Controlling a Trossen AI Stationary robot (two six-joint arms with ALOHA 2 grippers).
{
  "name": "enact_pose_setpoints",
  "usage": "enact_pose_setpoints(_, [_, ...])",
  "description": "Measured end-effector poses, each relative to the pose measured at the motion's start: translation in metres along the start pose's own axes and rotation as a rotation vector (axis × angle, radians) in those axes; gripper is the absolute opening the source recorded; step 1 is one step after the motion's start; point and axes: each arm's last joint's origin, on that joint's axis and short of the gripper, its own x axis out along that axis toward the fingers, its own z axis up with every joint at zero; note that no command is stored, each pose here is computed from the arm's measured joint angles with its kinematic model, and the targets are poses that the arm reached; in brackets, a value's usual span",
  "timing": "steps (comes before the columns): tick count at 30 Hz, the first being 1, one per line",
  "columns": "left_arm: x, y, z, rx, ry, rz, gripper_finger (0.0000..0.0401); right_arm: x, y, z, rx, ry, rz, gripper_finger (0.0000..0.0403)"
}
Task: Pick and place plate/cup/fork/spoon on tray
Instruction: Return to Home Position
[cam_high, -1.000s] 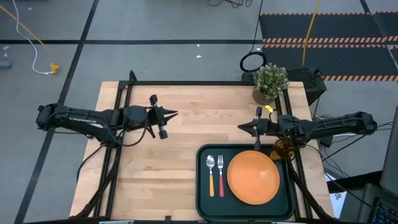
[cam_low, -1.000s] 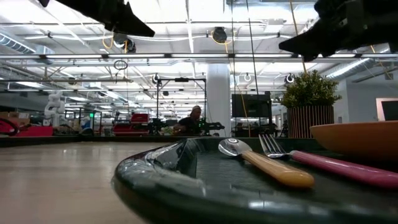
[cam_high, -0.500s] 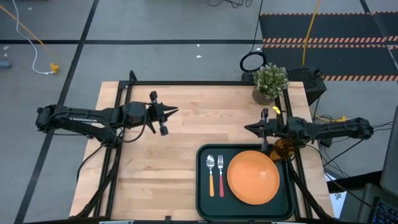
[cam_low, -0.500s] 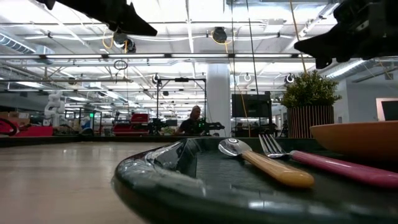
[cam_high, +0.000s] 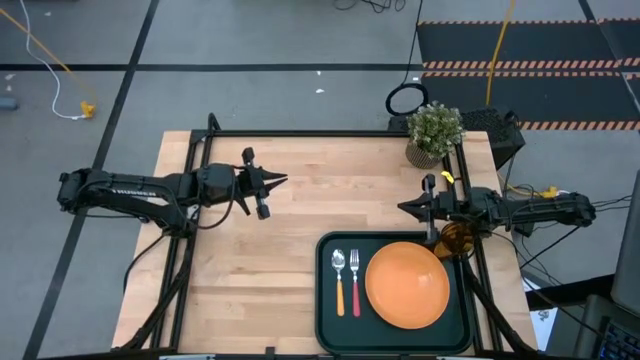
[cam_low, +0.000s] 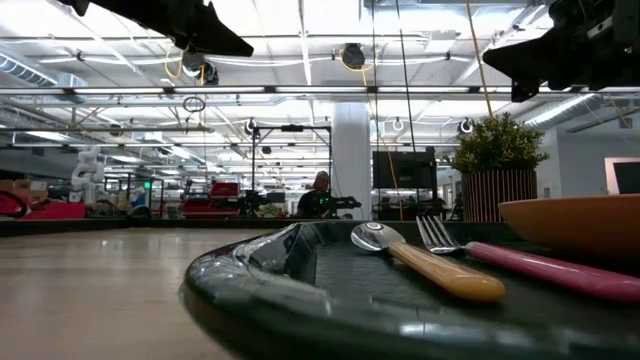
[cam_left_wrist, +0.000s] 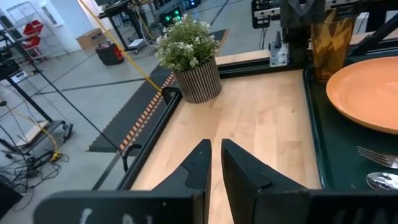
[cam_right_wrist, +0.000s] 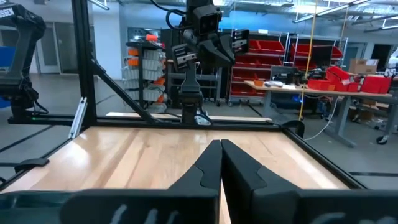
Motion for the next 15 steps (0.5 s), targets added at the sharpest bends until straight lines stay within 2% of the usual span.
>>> enact_pose_setpoints(15, [0.0, 0.0002, 0.0009, -0.014, -0.009, 0.002, 0.004, -0.0025, -0.0001, -0.0053, -0.023, 0.055, -0.001, 0.0])
